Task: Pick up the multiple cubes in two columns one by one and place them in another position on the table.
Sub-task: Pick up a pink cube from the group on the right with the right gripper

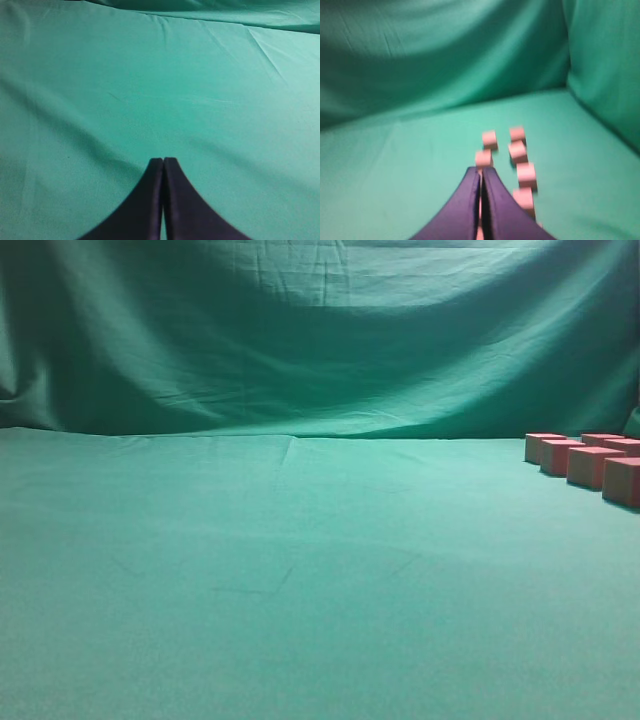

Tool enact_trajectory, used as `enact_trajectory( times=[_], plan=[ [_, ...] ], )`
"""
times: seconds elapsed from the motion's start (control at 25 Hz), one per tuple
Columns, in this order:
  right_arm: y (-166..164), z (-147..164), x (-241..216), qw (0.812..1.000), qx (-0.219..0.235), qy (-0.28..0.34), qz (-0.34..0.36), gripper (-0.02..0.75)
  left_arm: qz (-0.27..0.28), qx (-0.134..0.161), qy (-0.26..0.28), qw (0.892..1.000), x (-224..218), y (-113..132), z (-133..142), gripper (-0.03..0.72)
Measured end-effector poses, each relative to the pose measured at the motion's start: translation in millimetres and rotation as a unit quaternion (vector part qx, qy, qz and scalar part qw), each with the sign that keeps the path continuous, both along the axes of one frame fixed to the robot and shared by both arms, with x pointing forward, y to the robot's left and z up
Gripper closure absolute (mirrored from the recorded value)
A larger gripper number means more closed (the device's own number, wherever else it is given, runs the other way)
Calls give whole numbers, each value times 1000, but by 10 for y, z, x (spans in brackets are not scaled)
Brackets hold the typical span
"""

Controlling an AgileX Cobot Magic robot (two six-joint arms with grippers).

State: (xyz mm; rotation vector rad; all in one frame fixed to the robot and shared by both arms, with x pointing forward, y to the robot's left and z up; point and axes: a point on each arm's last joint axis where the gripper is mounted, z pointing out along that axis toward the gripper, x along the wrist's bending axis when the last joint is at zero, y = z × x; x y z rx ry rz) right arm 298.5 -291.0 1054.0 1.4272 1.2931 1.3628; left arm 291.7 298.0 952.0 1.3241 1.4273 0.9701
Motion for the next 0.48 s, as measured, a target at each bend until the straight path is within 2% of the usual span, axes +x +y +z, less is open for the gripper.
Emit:
enact_trajectory(
  times=[0.12,0.2,0.32,0.48],
  plan=[
    [25,18,124,995,-17,98,9,738,0,0,0,1000,0,0,0,688],
    [37,17,193,987,-61,146,25,738,0,0,0,1000,0,0,0,688],
    [74,41,309,966,-122,218,66,738,0,0,0,1000,0,0,0,688],
    [147,37,541,925,-130,339,114,738,0,0,0,1000,0,0,0,688]
  ],
)
